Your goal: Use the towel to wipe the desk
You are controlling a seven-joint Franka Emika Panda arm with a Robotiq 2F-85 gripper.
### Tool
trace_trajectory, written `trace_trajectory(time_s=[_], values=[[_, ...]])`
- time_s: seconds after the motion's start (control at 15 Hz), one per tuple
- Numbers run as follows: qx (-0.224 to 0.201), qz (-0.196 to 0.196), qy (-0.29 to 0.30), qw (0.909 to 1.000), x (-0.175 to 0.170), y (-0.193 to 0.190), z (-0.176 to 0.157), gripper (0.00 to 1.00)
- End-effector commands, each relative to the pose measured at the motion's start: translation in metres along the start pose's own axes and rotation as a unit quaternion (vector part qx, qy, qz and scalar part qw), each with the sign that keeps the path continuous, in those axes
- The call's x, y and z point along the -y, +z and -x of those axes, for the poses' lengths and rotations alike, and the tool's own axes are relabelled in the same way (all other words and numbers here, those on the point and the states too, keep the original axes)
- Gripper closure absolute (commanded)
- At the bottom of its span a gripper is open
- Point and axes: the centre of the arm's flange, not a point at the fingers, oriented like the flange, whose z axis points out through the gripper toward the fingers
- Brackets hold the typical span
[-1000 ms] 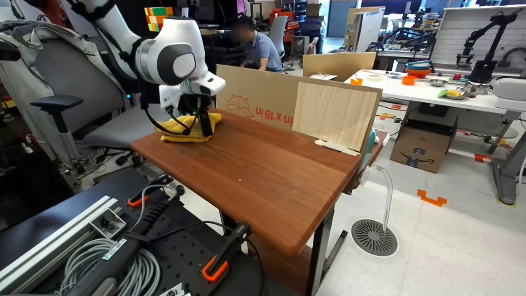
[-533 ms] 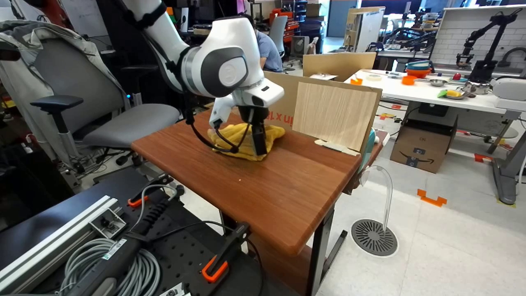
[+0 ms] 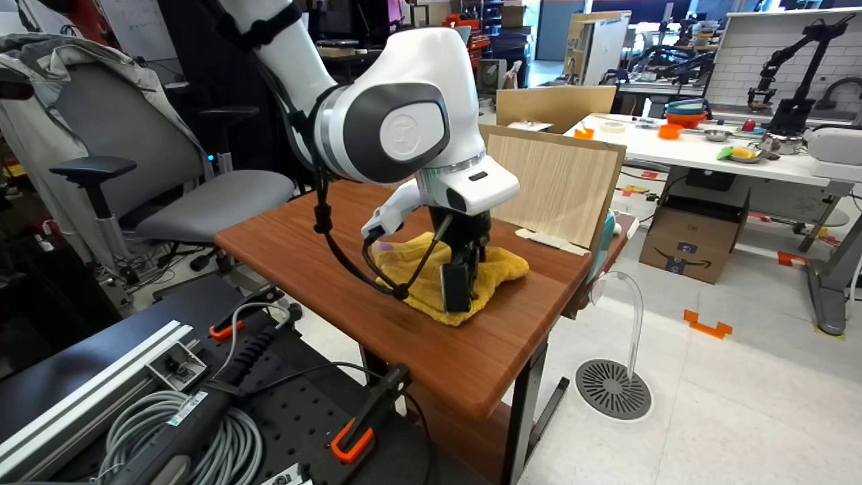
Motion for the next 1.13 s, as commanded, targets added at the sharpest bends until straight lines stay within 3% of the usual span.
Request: trace_trajectory(time_s=[0.0,0.33,0.73,0.87,0.93,1.0,1.07], values=[[0.033,0.051,0.037,0.9975,-0.059,-0.007,0.012,0.0],[0.029,0.015,0.068,0.9972,-0.09,-0.05,0.018,0.0],[0.0,-0.123,0.115,0.9858,-0.086,-0.136,-0.004,0.0],[0.024,-0.167,0.119,0.9784,-0.093,-0.167,-0.007,0.0],[0.04,-0.174,0.12,0.9766,-0.095,-0.176,-0.008,0.0],[0.012,-0.139,0.118,0.9832,-0.073,-0.138,-0.016,0.0],[0.018,-0.154,0.12,0.9805,-0.076,-0.15,-0.014,0.0]])
